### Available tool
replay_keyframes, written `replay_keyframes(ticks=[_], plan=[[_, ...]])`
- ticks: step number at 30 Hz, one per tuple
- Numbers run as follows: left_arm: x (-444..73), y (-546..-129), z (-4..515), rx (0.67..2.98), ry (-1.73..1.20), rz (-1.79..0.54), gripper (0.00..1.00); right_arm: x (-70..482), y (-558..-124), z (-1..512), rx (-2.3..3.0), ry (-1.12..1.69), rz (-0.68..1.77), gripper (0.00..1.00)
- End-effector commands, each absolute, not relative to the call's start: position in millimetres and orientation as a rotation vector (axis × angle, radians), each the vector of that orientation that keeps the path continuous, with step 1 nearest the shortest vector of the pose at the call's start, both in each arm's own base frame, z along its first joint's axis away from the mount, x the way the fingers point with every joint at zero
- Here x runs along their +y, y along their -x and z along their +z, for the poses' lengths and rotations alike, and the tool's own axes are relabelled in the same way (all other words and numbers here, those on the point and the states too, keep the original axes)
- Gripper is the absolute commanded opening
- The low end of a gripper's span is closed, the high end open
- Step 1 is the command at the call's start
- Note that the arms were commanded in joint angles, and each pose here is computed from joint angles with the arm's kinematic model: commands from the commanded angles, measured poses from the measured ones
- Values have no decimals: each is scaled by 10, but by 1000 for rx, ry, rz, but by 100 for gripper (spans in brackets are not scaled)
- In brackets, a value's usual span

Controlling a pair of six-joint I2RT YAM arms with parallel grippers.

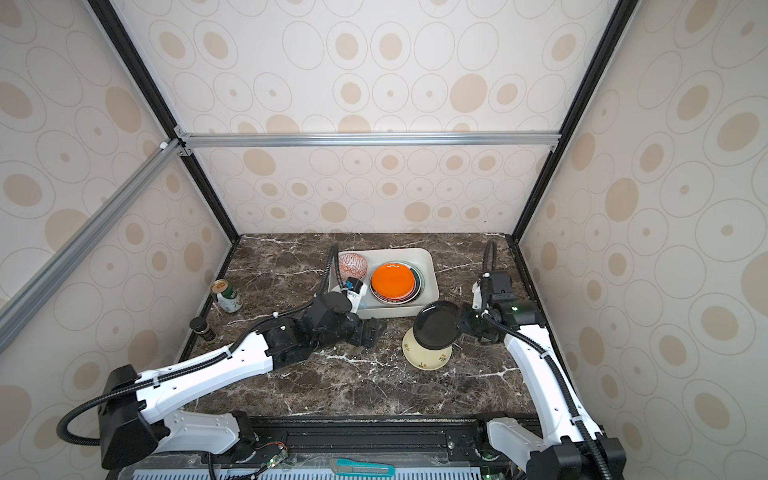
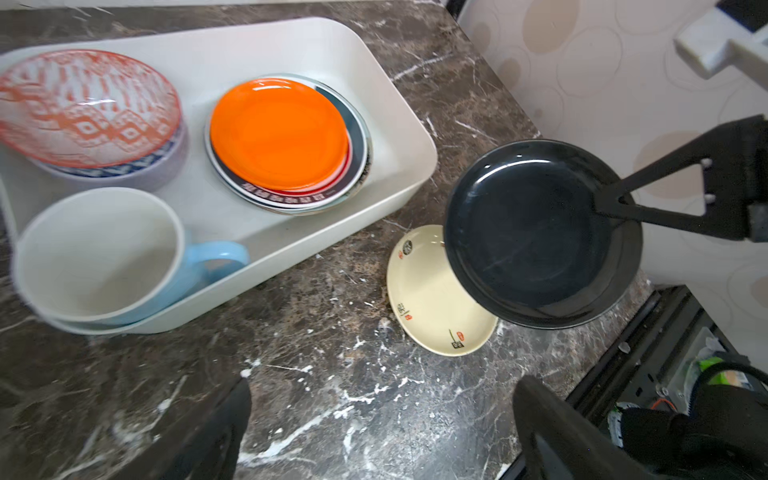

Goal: Place the mixed dishes into the plastic bin
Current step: 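Lift the dark plate onto the orange plate with the right gripper while the left withdraws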

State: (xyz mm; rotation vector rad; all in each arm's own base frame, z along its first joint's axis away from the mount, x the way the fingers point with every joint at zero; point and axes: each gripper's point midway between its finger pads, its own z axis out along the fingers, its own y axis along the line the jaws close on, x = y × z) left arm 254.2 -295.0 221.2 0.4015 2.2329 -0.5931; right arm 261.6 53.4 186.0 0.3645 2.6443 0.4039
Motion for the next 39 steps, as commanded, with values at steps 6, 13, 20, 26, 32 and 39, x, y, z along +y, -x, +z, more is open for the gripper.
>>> replay_keyframes(ticks=[6, 13, 20, 26, 32, 39], plan=[[-2319, -2696, 2193, 2239, -276, -482, 99, 722, -3145, 2015, 2635, -348, 477, 0], [-1982, -2972, 2041, 2271, -193, -452, 99, 969, -3863, 1890, 2677, -290, 470, 0], [-1791, -3238, 1853, 2319, -149, -416, 99, 1235, -4596, 1590, 2723, -249, 470, 1], [-1721, -3405, 1712, 2349, -125, -424, 99, 1578, -4993, 1381, 2759, -183, 484, 1], [-1690, -3466, 1614, 2366, -111, -441, 99, 1777, -5141, 1244, 2781, -148, 492, 2], [-1688, -3462, 1610, 2364, -109, -466, 99, 1774, -5037, 1040, 2835, -149, 442, 10]])
